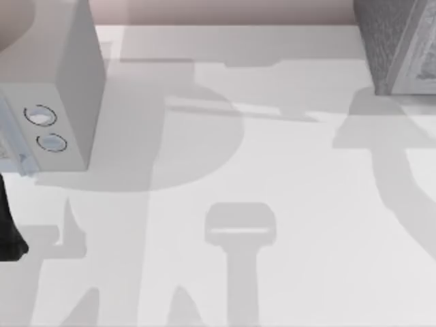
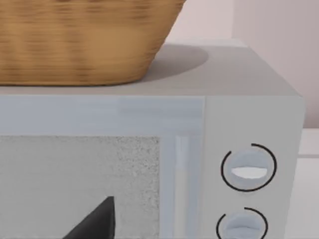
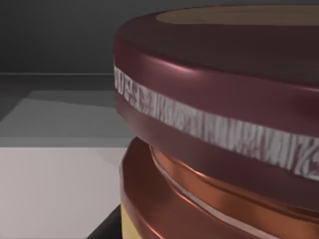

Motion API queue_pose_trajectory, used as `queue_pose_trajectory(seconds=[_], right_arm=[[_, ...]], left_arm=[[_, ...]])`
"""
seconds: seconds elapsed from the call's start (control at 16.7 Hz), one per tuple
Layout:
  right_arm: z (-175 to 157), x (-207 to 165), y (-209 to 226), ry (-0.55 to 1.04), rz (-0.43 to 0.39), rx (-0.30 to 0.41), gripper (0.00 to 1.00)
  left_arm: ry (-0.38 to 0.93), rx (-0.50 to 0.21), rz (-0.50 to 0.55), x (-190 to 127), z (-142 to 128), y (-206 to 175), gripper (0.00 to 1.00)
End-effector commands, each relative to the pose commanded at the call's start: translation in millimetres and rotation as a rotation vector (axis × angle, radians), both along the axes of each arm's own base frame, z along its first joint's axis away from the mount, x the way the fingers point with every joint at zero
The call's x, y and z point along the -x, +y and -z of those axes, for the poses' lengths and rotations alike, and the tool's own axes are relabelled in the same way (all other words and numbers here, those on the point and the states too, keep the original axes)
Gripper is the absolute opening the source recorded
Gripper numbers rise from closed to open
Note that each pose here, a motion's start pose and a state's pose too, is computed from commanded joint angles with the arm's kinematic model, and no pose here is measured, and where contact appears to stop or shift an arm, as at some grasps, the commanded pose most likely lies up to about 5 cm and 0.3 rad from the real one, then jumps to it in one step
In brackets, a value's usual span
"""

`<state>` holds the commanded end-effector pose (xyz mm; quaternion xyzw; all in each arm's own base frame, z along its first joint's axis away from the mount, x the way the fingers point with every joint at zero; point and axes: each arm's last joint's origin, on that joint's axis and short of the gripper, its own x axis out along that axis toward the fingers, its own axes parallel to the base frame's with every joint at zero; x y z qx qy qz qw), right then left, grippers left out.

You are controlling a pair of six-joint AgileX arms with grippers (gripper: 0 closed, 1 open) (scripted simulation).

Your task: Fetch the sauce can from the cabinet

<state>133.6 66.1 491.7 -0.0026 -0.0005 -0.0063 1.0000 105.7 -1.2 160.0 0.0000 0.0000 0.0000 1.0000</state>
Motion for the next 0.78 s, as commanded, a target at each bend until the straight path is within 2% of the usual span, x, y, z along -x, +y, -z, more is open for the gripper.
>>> queue_pose_trajectory(seconds=[0.18,0.54,0.78], right_arm=[[66.3,6.9,-20.0,0.034,0.001,0.014,0.0],[225.0,22.3,-50.6,0.08,-0.003,0.009,0.0],[298.8,27.4,-61.8,0.047,-0.009,-0.004,0.0]], left_arm=[[0.0,0.0,0.0,0.0,0.0,0.0,1.0],[0.0,0.0,0.0,0.0,0.0,0.0,1.0],[0.0,0.0,0.0,0.0,0.0,0.0,1.0]])
